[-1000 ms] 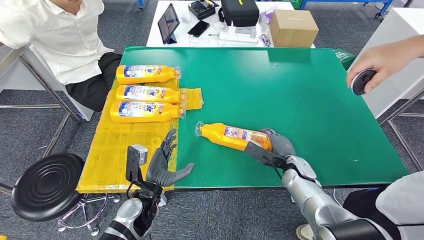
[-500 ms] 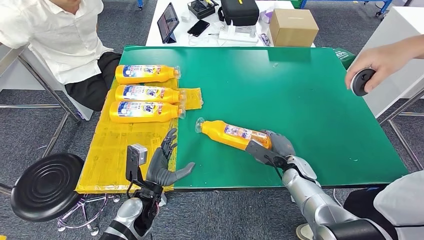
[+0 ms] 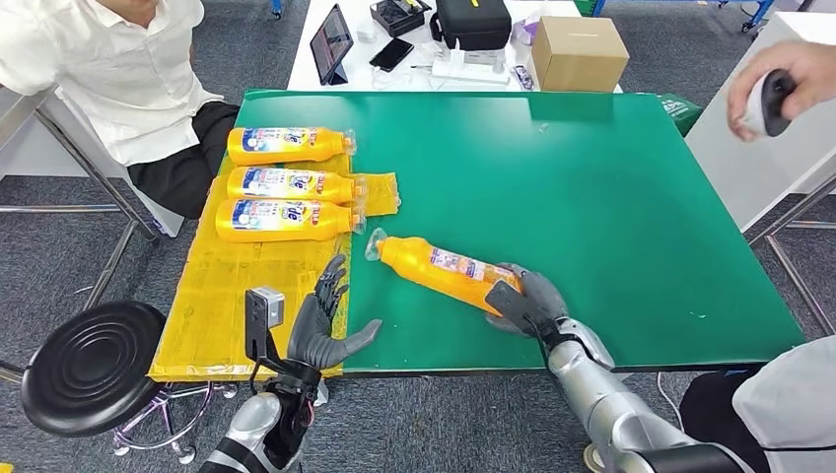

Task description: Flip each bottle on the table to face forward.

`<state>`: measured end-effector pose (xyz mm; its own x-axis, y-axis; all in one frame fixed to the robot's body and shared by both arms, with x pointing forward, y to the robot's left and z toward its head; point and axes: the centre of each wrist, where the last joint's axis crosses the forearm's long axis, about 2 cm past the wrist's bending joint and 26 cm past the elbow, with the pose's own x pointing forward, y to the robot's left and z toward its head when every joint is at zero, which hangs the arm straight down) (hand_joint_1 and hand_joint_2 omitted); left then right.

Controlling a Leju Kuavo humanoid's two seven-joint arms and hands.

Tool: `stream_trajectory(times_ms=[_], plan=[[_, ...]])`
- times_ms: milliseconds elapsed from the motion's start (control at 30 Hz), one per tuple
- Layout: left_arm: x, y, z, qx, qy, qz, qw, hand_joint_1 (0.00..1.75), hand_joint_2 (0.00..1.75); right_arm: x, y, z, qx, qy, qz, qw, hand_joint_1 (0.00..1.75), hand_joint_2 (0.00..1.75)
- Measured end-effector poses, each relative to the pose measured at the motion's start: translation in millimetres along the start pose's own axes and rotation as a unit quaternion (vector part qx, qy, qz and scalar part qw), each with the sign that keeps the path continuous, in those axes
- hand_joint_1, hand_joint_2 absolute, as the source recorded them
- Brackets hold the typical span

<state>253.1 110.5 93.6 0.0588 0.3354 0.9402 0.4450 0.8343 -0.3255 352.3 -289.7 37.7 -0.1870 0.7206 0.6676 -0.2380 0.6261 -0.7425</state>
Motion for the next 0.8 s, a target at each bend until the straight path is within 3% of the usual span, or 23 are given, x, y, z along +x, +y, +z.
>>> stream_trajectory(times_ms=[300,533,800], plan=[[-6,1,7,0.003,0.028,0.134,0.991,0.00,1.75,25,10,-9,-0.092,-0.075,-0.113,0.986,1.75,1.75],[-9,2,8,-0.008,0.032,0.161,0.986,0.00,1.75,46,17,-14,-0.121,-0.103,-0.162,0.974,1.75,1.75],[-10,5,10,-0.023,0.022,0.166,0.986,0.00,1.75,76,41,-9,-0.117,-0.143,-0.192,0.964,1.75,1.75]])
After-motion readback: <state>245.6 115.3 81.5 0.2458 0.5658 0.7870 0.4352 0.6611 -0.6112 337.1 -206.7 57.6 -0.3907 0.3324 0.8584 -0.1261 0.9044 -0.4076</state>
